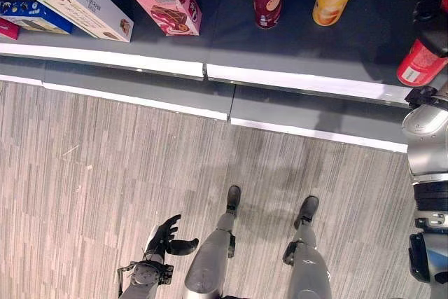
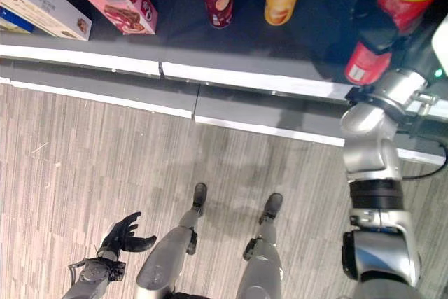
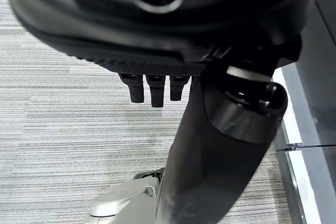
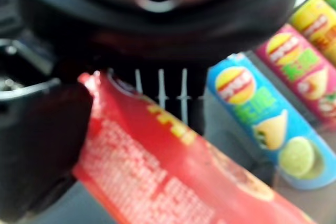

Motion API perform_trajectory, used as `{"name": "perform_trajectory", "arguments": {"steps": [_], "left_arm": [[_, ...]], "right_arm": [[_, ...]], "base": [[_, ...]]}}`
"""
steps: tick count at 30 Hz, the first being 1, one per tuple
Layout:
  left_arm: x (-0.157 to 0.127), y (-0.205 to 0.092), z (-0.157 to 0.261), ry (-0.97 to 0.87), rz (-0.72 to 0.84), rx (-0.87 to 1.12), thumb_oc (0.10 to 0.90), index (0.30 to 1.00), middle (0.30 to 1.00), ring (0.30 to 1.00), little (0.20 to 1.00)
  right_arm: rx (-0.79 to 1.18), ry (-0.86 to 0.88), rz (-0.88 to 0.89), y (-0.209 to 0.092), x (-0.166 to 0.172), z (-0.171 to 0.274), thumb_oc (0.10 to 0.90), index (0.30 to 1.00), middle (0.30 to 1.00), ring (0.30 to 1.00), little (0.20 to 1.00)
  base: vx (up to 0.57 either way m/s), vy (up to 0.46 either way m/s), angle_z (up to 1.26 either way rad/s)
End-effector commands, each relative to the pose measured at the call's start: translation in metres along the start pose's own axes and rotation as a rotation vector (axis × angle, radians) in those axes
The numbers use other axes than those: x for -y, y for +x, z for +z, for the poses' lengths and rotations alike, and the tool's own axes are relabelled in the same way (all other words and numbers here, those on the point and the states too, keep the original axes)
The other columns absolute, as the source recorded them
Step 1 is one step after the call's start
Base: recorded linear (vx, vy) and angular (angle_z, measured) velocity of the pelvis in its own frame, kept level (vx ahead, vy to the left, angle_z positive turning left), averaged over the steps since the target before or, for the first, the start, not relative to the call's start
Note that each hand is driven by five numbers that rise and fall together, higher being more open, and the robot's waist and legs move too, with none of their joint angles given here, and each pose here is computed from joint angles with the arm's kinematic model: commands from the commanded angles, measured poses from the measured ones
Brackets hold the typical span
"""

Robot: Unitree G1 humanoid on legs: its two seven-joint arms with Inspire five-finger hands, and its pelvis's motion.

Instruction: Put the goods on the table back onto the shelves and tidy them up.

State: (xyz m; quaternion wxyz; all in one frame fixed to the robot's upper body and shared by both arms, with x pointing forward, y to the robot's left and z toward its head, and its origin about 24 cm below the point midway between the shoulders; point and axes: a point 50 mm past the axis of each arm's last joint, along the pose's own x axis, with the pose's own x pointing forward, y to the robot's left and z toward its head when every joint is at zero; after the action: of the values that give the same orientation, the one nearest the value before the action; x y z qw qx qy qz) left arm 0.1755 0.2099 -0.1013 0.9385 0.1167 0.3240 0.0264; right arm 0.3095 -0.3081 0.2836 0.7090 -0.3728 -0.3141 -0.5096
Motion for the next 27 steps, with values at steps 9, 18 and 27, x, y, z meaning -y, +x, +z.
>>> {"name": "perform_trajectory", "arguments": {"steps": [9,18,27], "left_arm": [[-0.016,-0.007,-0.008,0.102,0.025,0.007,0.8,0.9,0.9,0.9,0.9],[-0.019,-0.008,-0.003,0.107,0.027,0.04,0.8,0.9,0.9,0.9,0.9],[-0.021,-0.007,0.006,0.118,0.013,0.083,0.8,0.9,0.9,0.9,0.9]], "right_arm": [[0.167,0.111,-0.383,0.074,0.056,0.055,0.4,0.3,0.3,0.3,0.3],[0.183,0.082,-0.484,0.091,0.076,0.06,0.4,0.3,0.3,0.3,0.3],[0.187,0.007,-0.523,0.101,0.09,0.055,0.4,0.3,0.3,0.3,0.3]], "base": [[0.0,-0.005,0.03],[0.0,-0.022,0.04],[0.0,-0.025,0.04]]}}
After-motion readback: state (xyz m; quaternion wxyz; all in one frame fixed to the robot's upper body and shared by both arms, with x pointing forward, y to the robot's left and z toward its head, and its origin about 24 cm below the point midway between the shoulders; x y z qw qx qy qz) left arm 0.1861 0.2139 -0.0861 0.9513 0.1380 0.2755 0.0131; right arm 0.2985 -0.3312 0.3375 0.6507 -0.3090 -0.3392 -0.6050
